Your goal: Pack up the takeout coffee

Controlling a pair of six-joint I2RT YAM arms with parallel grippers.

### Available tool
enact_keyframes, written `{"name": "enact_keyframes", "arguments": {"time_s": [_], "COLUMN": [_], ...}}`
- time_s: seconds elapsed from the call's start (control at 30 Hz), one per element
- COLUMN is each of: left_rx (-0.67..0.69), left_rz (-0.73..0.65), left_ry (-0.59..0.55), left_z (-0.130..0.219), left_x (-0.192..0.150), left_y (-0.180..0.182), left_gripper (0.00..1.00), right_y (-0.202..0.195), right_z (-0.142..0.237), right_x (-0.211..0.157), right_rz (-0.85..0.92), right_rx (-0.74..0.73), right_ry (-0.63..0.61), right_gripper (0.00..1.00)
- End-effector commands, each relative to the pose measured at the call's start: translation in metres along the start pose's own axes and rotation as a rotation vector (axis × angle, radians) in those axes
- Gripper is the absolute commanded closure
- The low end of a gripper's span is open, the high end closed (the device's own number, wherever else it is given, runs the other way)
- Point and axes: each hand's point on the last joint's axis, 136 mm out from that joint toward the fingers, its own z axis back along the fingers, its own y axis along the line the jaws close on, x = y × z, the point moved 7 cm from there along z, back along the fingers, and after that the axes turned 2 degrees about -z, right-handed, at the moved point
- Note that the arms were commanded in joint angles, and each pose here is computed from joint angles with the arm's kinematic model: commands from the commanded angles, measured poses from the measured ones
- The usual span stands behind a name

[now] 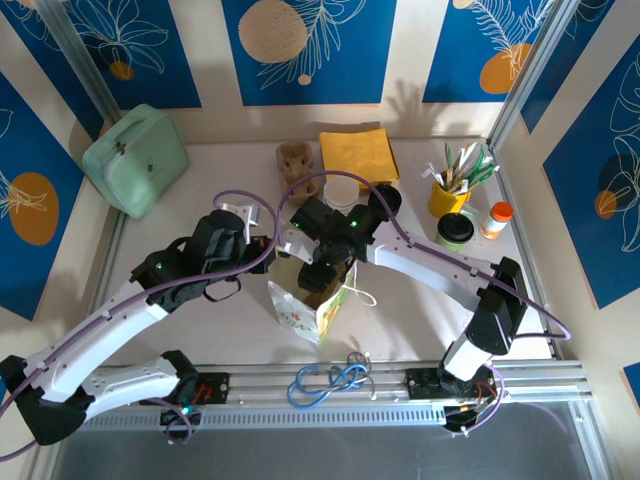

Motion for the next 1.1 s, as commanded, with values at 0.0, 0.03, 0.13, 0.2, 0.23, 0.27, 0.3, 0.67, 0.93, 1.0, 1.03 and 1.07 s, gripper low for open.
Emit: {"name": "enact_keyframes", "arguments": {"time_s": [0.0, 0.03, 0.13, 0.2, 0.23, 0.27, 0.3, 0.67, 0.93, 1.0, 1.03, 1.07], "left_rx": [0.023, 0.020, 0.037, 0.060, 0.063, 0.055, 0.049, -0.016, 0.003, 0.003, 0.005, 0.010], "left_rz": [0.012, 0.012, 0.006, 0.002, 0.000, 0.002, 0.003, 0.012, 0.006, -0.002, -0.007, -0.013], "left_ry": [0.000, -0.002, -0.001, 0.000, 0.003, 0.002, 0.001, -0.025, -0.116, -0.141, -0.150, -0.159], "left_z": [-0.001, -0.001, -0.002, -0.003, -0.004, -0.005, -0.006, -0.003, 0.019, 0.026, 0.028, 0.031], "left_x": [0.000, 0.001, 0.001, 0.001, 0.001, 0.001, 0.001, 0.006, 0.015, 0.018, 0.018, 0.019], "left_y": [0.002, 0.002, 0.003, 0.005, 0.005, 0.004, 0.003, -0.005, -0.001, -0.001, 0.000, 0.001], "left_gripper": [1.00, 1.00, 1.00, 1.00, 1.00, 1.00, 1.00, 0.79, 0.56, 0.54, 0.53, 0.53], "right_y": [0.006, 0.007, 0.010, 0.011, 0.011, 0.011, 0.010, -0.008, -0.013, -0.018, -0.020, -0.022], "right_z": [0.036, 0.041, 0.061, 0.075, 0.082, 0.089, 0.096, 0.153, 0.145, 0.138, 0.134, 0.131], "right_x": [0.012, 0.014, 0.018, 0.022, 0.024, 0.025, 0.026, -0.005, -0.030, -0.033, -0.034, -0.033], "right_rz": [0.023, 0.020, -0.015, -0.055, -0.080, -0.111, -0.153, -0.807, -1.067, -1.108, -1.129, -1.143], "right_rx": [-0.003, -0.002, -0.003, -0.018, -0.034, -0.053, -0.072, -0.280, -0.338, -0.334, -0.329, -0.314], "right_ry": [-0.123, -0.141, -0.197, -0.239, -0.258, -0.274, -0.290, -0.317, -0.330, -0.300, -0.290, -0.279], "right_gripper": [0.44, 0.44, 0.41, 0.38, 0.37, 0.36, 0.36, 0.37, 0.39, 0.38, 0.38, 0.38]}}
